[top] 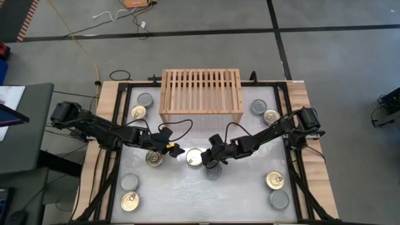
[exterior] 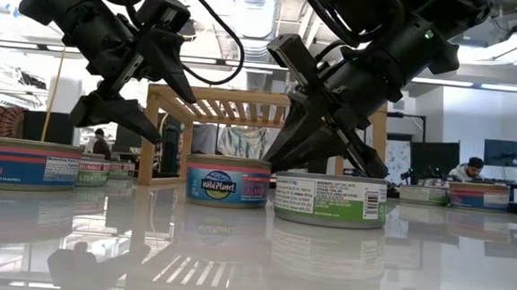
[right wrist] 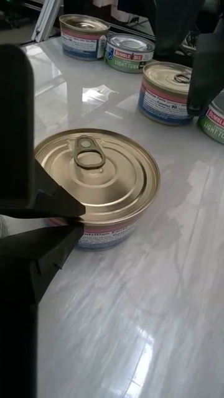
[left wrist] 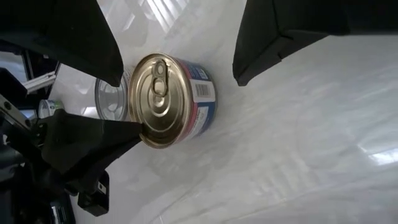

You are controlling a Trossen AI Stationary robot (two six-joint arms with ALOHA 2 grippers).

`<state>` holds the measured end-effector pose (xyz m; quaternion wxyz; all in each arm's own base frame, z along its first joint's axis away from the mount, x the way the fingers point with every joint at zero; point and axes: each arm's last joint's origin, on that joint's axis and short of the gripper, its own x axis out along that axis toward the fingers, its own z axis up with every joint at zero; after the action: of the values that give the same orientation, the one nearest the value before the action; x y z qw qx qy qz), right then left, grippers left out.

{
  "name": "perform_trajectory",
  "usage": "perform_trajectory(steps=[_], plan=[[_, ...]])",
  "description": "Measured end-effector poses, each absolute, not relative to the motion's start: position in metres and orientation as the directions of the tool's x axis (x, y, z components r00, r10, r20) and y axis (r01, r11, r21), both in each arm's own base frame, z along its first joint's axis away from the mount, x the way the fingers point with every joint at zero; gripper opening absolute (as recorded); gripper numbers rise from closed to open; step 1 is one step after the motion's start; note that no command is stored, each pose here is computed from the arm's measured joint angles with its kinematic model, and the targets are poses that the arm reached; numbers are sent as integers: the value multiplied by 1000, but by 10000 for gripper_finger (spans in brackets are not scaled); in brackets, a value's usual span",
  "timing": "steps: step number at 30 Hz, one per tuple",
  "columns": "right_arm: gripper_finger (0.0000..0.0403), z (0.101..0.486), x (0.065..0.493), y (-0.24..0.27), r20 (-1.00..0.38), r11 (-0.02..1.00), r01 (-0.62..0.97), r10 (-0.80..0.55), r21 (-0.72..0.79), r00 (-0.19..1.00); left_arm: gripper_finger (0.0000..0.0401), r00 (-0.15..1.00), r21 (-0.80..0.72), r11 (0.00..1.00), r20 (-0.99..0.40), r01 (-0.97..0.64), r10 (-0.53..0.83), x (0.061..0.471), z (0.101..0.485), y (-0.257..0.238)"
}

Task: Stack canned seafood by type on shelf
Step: Put the blue-pink tuna can on the shelf

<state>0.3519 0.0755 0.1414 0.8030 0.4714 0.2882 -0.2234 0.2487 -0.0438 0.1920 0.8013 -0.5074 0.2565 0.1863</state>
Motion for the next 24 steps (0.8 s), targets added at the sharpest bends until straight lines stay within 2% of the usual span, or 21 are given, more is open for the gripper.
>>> perform_trajectory(steps=[12,18,24], plan=[[58,141,352,72,-677,449,637,-91,626,730,293,840,-763,407,-543,-501,17,261,188,-47],[58,141,352,72,-682,449,641,-92,622,726,293,833,-800,324,-550,-506,-56,277,165,-52],[58,140,351,74,-687,455,642,-88,617,722,293,834,-813,298,-545,-500,-87,280,161,-54]])
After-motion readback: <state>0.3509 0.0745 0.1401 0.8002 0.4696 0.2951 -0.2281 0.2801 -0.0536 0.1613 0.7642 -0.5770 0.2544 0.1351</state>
